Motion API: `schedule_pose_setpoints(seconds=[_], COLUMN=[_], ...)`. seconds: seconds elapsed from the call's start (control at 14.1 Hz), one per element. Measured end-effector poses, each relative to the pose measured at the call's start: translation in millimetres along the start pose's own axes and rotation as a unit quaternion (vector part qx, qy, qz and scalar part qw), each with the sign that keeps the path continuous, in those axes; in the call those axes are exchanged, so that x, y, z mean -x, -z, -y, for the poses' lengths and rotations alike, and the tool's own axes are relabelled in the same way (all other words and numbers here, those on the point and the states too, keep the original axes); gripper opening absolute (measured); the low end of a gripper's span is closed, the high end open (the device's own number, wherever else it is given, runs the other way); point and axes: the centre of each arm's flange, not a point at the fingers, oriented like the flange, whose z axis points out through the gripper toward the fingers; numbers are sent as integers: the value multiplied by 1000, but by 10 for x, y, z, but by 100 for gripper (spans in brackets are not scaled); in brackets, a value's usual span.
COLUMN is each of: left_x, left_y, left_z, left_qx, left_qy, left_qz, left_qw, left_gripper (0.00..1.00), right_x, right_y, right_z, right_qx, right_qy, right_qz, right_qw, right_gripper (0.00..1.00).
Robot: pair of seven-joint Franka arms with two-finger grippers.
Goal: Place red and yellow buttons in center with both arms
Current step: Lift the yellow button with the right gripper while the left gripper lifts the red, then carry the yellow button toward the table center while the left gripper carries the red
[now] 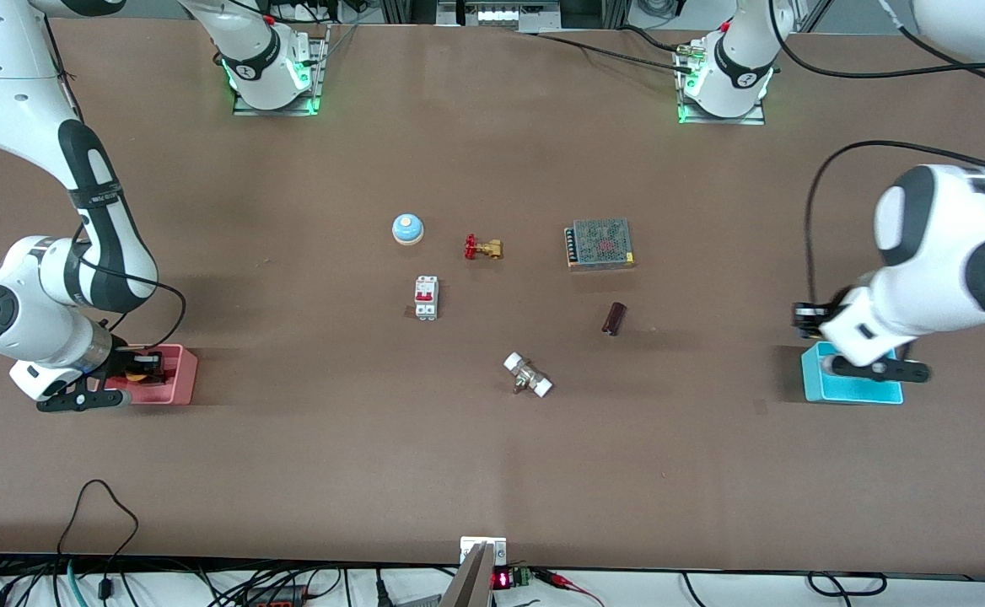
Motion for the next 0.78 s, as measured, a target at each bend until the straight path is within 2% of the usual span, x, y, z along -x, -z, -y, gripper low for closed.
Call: schedule_pose_setpoints(seconds=[0.14, 0.35, 0.64, 0.78], left_x=[60, 133, 279, 355], left_y=[-153, -536, -1213, -1448], left_z=[-289, -477, -624, -669], left_qx=[3, 6, 21, 30], left_qy=[8, 16, 37, 45], left_qz=[13, 17, -24, -46], left_qw=[1000, 1000, 999, 997], left_gripper=[34, 34, 34, 34], right_x=[-25, -29, 21, 42], right_y=[192, 796, 1693, 1875], right_z=[-41, 32, 667, 1146], right_qx=[2, -3, -28, -35], right_qy=[20, 30, 0, -33], right_qz=[1, 18, 43, 50], right_qw=[1000, 999, 999, 998], right_gripper=[41, 41, 41, 41])
